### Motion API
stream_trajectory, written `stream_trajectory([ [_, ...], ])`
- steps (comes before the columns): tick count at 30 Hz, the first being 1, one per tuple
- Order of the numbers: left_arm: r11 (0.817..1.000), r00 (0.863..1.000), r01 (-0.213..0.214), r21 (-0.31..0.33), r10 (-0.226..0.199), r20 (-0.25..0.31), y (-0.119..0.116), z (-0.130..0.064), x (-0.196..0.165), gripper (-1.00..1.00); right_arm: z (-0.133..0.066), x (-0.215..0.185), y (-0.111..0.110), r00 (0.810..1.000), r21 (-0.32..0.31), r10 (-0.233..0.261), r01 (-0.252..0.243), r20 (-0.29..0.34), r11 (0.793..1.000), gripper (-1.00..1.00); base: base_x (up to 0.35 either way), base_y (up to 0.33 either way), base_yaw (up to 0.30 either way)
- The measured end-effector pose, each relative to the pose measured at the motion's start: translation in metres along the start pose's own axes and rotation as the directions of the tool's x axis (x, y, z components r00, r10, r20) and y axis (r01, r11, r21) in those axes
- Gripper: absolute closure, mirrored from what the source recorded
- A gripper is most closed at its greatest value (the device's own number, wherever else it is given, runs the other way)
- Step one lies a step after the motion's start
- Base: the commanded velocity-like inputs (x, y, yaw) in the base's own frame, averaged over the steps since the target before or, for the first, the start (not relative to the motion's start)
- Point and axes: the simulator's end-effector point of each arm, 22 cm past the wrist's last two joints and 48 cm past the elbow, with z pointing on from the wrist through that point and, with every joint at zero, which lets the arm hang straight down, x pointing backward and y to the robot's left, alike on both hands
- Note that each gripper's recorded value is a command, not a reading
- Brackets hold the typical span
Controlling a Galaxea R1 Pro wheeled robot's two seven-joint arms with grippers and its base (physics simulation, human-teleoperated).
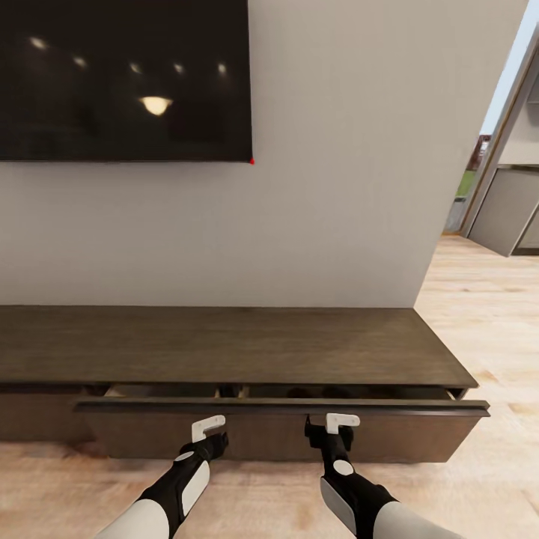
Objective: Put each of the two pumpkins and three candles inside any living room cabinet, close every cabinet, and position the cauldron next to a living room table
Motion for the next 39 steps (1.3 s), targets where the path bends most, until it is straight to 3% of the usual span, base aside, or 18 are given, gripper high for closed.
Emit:
stream_trajectory([
  [26, 1.0, 1.0, 0.0, -0.002, 0.0, -0.003, 0.0004, -0.0001, 0.0009, -1.0, -0.0004, 0.0004, -0.0002, 1.0, 0.0, -0.006, 0.006, 0.001, 1.0, -1.0, 0.091, 0.0, 0.0],
  [39, 1.0, 1.0, -0.002, -0.002, 0.002, -0.011, 0.0005, 0.0003, 0.0049, -1.0, -0.0003, 0.0037, -0.0016, 1.0, 0.004, 0.007, -0.007, -0.008, 1.0, -1.0, -0.013, 0.0, 0.0],
])
